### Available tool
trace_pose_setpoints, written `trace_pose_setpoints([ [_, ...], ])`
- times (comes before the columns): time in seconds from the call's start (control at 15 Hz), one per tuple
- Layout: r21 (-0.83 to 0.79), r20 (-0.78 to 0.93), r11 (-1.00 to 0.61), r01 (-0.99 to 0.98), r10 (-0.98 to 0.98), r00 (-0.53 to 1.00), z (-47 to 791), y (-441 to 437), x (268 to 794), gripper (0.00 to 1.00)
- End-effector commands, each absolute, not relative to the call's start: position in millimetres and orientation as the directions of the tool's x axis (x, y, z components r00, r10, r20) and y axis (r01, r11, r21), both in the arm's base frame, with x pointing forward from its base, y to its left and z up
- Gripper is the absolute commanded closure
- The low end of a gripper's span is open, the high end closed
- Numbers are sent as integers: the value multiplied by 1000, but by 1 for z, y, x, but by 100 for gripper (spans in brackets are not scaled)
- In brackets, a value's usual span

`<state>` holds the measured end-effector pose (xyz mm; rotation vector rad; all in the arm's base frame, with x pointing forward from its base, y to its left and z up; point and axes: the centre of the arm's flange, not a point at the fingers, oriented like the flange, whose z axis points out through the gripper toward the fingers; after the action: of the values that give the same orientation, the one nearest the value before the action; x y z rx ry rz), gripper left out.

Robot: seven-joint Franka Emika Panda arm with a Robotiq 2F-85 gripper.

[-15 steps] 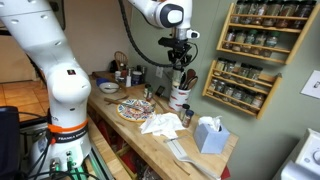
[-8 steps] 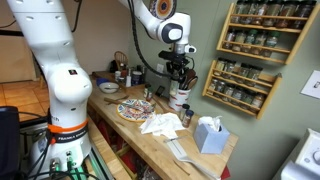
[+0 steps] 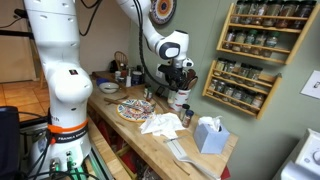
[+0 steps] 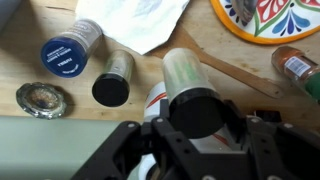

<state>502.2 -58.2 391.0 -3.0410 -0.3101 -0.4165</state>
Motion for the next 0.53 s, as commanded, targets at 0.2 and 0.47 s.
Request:
trace_pose_setpoints([
  [0.2,-61,318,-971,232,201,927,343,-61,513,69],
  [0.47,-50,335,-977,208,179,925,329,-56,524,69],
])
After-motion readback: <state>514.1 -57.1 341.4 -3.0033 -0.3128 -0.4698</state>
